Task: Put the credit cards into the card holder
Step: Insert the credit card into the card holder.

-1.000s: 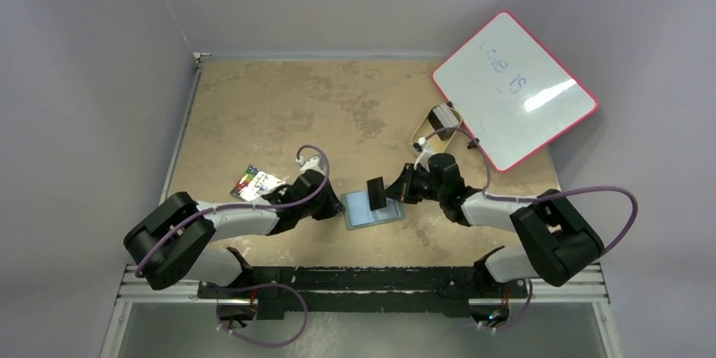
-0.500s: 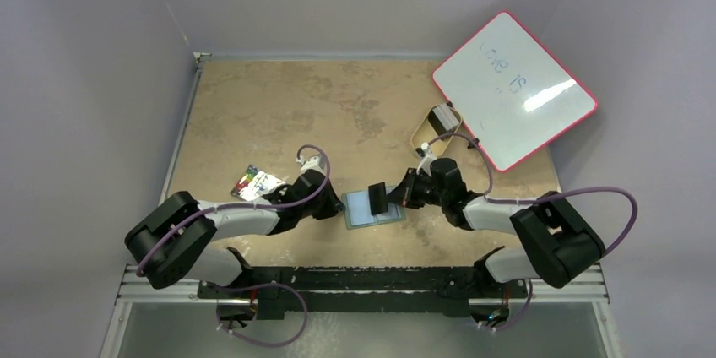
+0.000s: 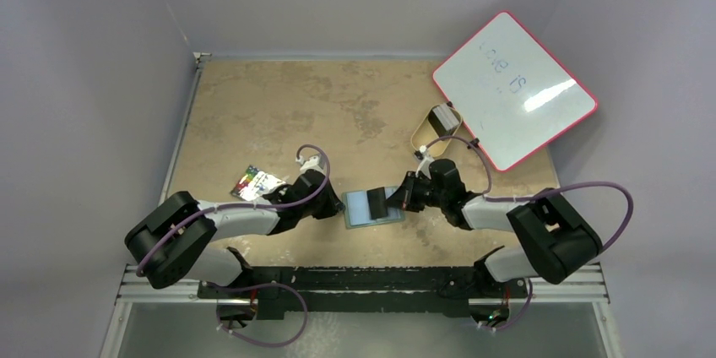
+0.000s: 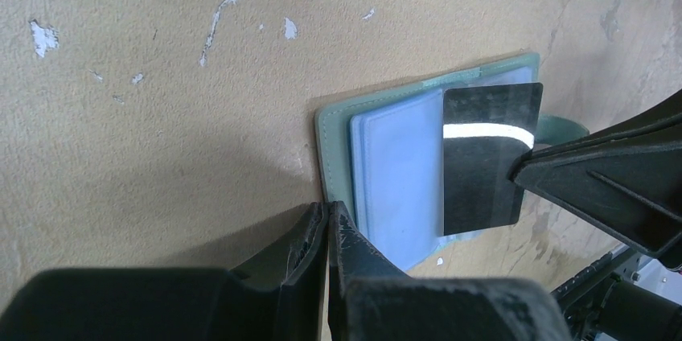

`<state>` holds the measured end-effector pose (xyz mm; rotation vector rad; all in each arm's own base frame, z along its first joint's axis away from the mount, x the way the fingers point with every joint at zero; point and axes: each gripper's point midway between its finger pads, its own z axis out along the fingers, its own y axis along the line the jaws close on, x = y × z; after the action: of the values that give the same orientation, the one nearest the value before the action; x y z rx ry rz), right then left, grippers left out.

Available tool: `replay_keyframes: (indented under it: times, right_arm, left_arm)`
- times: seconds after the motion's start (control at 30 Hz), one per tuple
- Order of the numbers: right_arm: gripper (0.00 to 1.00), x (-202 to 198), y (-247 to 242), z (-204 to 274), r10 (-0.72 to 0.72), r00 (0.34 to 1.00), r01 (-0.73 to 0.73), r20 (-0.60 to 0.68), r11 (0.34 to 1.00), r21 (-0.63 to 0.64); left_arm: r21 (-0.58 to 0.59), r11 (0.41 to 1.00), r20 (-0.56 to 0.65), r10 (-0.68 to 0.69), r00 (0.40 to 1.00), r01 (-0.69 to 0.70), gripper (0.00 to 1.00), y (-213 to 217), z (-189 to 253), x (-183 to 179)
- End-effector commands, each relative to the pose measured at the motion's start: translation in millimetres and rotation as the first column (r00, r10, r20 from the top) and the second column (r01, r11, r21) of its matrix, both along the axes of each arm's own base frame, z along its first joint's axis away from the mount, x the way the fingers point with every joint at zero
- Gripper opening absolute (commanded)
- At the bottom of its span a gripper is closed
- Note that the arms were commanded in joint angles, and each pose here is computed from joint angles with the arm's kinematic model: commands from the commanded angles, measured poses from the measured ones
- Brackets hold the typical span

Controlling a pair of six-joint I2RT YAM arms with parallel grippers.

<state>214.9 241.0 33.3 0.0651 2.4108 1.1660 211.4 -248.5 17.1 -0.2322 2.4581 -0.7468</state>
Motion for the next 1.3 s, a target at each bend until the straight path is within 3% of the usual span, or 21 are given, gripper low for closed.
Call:
replay_keyframes:
  times: [0.0,1.1,1.27]
  right_arm:
    - [0.00,-5,3,1,0.027,1.000,-0.027,-0.015,1.000,0.010]
    - [0.00,0,24,-6,0.080,0.995,-0.077,-0.061,0.996,0.044]
    - [0.05,-1,33,-6,0.094,0.994,-0.093,-0.062,0.995,0.028]
  left_arm:
    - [0.052,0.998,0.006,0.031,0.999,-0.032,0.04,9,-3,5]
    - [0.040,0.999,0.006,0.035,0.999,-0.036,0.04,8,1,5]
    - [0.032,0.999,0.005,0.037,0.999,-0.037,0.04,6,3,5]
